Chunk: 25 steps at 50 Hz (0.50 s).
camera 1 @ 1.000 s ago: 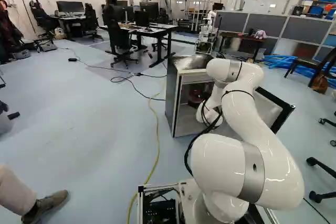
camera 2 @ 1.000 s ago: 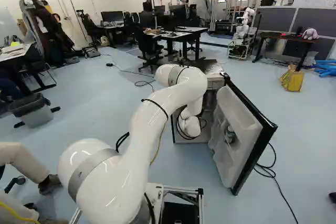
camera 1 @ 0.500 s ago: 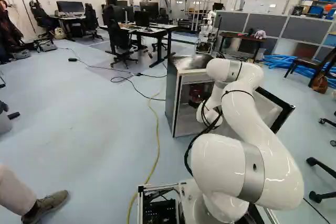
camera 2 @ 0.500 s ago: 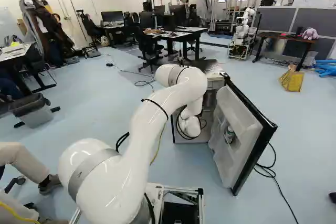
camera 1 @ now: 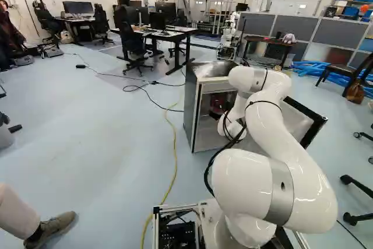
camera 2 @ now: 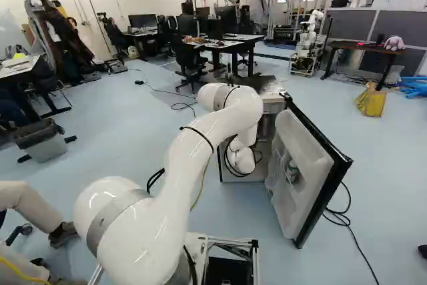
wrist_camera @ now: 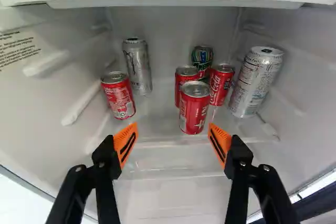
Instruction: Grab a drink from the fridge
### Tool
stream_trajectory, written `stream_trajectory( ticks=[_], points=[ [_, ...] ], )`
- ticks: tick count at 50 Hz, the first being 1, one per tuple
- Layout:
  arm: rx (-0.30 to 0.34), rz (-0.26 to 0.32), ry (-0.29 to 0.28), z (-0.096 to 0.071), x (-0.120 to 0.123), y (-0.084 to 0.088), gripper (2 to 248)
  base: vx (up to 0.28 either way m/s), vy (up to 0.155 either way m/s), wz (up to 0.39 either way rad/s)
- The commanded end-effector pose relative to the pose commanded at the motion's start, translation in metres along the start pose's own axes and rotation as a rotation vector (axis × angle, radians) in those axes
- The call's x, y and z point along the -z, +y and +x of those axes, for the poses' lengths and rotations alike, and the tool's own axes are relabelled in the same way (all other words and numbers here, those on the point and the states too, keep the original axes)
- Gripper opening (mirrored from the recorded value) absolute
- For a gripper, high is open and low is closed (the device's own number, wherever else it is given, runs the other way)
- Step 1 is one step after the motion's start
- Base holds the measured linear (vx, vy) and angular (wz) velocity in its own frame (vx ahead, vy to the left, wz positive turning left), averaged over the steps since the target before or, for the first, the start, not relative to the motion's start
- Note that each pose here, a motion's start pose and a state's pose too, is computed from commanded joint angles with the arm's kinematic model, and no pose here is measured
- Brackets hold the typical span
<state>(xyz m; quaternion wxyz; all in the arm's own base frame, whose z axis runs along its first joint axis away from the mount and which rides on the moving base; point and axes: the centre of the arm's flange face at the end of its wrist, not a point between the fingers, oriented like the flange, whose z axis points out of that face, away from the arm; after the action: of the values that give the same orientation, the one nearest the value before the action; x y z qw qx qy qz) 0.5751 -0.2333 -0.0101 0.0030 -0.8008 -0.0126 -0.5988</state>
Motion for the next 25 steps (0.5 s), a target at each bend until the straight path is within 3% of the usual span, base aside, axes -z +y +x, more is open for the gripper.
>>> stream_trajectory(
  ticks=[25],
  points=[
    [0.004,-0.024,-0.001,-0.003,-0.016,0.004,191,0.000,0.000,0.000]
  ],
)
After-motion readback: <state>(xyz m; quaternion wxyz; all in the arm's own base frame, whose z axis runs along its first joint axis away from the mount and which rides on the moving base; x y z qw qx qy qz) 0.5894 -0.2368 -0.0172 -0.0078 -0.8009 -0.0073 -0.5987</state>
